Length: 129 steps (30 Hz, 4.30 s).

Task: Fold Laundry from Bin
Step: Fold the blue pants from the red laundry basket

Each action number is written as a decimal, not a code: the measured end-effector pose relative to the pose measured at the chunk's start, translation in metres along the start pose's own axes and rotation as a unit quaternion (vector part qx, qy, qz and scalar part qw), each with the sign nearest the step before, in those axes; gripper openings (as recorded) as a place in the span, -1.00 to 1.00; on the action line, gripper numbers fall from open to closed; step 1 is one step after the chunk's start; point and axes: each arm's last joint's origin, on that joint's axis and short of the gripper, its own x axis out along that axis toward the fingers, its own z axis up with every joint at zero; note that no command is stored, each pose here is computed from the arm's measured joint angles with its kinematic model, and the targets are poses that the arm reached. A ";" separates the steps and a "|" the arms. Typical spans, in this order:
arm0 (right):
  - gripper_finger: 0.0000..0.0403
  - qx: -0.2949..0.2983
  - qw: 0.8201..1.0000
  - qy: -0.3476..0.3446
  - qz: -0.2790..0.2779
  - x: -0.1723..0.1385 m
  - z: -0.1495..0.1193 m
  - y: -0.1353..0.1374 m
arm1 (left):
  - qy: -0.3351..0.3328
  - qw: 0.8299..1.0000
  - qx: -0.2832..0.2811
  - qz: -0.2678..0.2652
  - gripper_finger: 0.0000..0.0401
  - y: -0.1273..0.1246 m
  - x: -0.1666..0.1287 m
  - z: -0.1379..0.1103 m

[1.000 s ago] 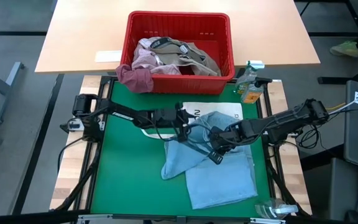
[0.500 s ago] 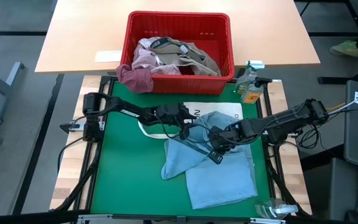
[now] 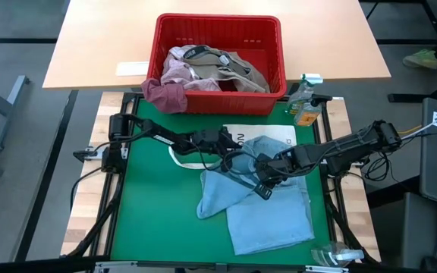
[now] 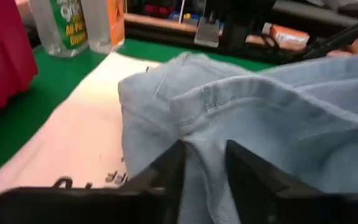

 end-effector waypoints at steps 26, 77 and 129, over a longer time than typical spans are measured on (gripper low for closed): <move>-0.94 -0.262 0.888 -0.374 -0.053 -0.140 0.106 0.014 | -0.077 0.960 0.096 0.252 -0.99 -0.095 -0.229 0.142; -0.93 -0.252 0.713 -0.654 0.026 -0.020 0.293 -0.096 | -0.170 0.869 -0.013 0.464 -1.00 -0.107 -0.325 0.150; -0.17 -0.336 0.940 0.031 0.052 0.037 0.069 -0.067 | -0.074 0.840 0.132 0.521 -0.95 -0.088 -0.317 0.130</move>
